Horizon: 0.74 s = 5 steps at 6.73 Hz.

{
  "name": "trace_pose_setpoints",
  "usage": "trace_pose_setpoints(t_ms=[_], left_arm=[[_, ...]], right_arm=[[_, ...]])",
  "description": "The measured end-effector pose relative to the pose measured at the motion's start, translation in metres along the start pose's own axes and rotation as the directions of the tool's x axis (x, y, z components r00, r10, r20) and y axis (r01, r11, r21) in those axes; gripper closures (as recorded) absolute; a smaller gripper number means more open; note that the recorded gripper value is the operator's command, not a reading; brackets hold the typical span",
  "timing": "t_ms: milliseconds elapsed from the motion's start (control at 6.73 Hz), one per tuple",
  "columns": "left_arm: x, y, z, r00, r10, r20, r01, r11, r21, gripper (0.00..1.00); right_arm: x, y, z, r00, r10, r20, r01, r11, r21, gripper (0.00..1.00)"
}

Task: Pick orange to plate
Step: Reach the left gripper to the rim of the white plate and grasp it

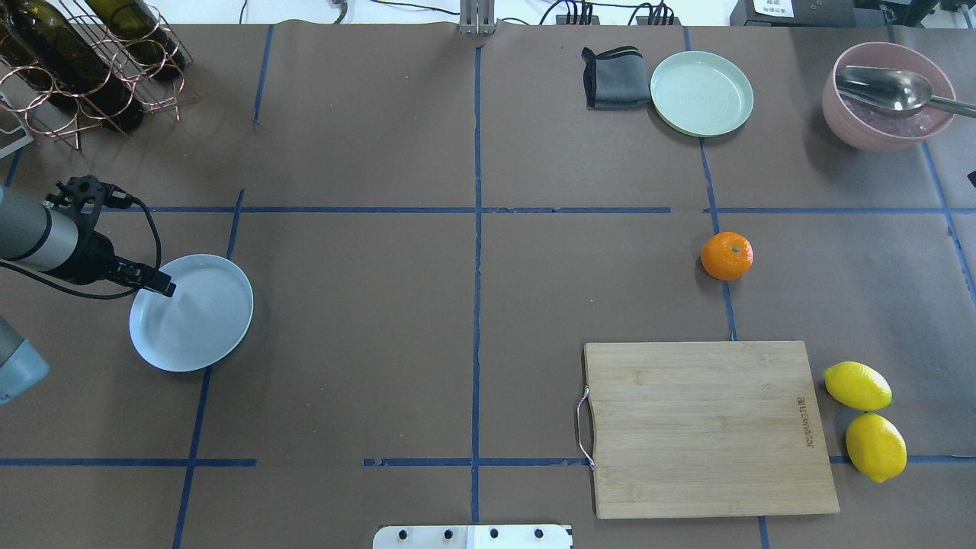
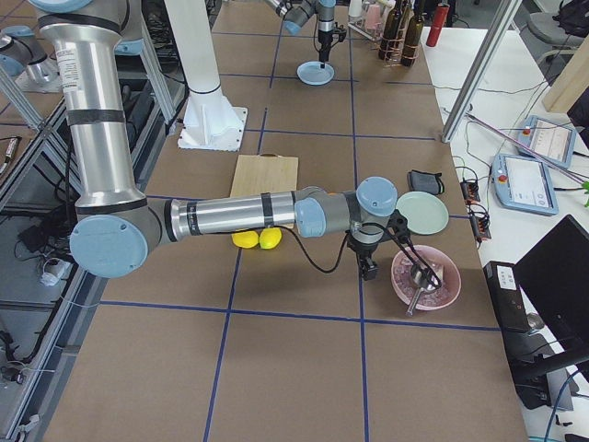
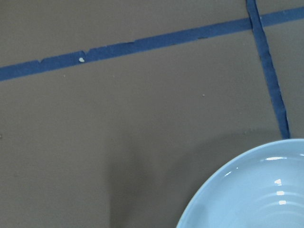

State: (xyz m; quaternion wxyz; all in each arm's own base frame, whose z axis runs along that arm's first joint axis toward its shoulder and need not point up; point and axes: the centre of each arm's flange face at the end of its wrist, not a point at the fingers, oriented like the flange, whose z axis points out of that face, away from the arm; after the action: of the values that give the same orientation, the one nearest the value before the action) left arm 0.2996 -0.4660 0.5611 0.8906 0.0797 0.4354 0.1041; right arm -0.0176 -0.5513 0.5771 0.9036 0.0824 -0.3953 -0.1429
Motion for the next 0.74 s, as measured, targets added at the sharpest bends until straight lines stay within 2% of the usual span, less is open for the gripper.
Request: trace_pose_setpoints(t_ms=[149,743], left_arm=[[0.001,0.001,0.002,1.0,0.002,-0.001,-0.002,1.0,-0.002,1.0],[0.014,-0.003,-0.004,1.0,0.002,-0.026,-0.002,1.0,0.005,1.0]], right_arm=[[0.0,-0.001,0.0,1.0,-0.001,0.0,0.001,1.0,0.001,0.0],[-0.002,-0.003,-0.002,1.0,-0.004,0.0,0.004,1.0,0.004,0.0]])
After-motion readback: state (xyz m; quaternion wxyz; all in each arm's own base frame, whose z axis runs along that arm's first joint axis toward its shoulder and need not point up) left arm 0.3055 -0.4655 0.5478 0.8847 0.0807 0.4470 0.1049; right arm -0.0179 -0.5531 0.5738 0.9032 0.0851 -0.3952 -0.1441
